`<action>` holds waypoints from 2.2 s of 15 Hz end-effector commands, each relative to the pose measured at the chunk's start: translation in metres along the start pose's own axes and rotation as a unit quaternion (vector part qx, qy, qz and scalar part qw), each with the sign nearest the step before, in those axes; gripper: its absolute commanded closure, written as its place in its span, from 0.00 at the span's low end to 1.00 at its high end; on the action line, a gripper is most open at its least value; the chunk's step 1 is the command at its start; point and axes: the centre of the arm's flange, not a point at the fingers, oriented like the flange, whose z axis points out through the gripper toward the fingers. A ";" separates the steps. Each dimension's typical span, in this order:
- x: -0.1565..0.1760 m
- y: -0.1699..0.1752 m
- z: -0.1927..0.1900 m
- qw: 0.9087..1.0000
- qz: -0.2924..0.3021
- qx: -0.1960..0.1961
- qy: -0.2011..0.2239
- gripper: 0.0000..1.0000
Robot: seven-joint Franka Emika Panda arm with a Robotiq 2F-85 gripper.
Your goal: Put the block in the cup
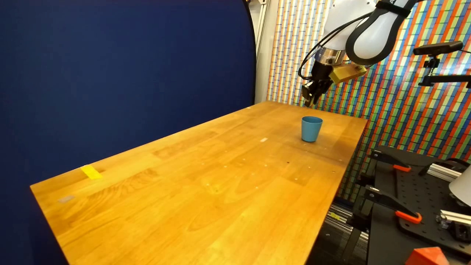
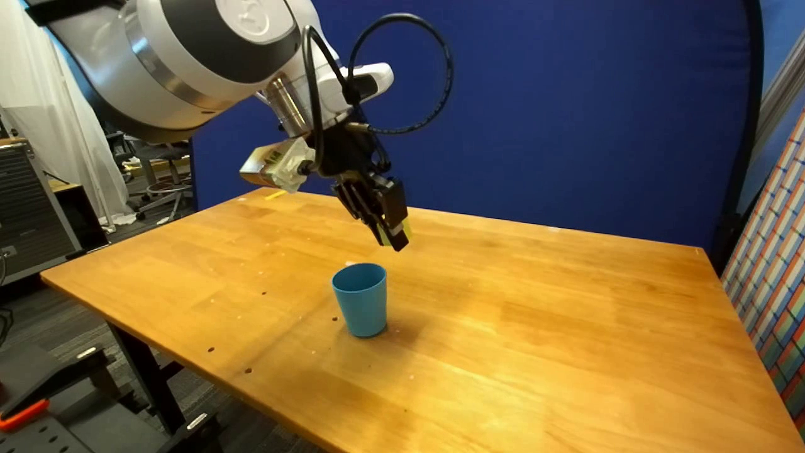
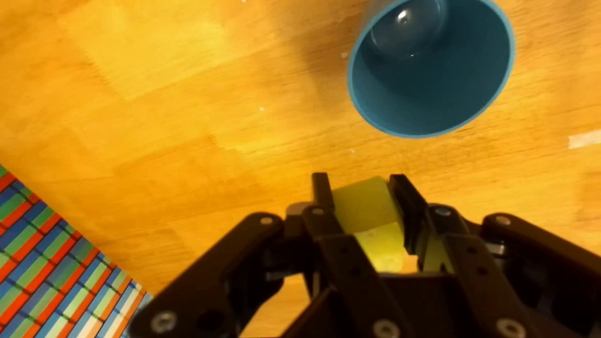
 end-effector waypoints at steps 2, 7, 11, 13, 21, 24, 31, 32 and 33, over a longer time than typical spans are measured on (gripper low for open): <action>-0.026 0.000 -0.016 0.997 0.014 0.067 -0.043 0.81; -0.045 -0.001 -0.013 0.993 0.028 0.084 -0.082 0.81; -0.045 -0.005 -0.015 0.994 0.027 0.075 -0.075 0.38; -0.044 -0.006 -0.017 0.995 0.024 0.066 -0.068 0.25; -0.027 -0.028 -0.057 0.995 -0.081 0.043 -0.032 0.00; -0.011 -0.047 -0.095 0.988 -0.150 0.017 -0.016 0.00; 0.000 -0.064 -0.056 0.986 -0.166 -0.008 -0.026 0.00; -0.002 -0.063 -0.052 0.986 -0.167 -0.011 -0.029 0.00; -0.002 -0.063 -0.049 0.985 -0.167 -0.013 -0.029 0.00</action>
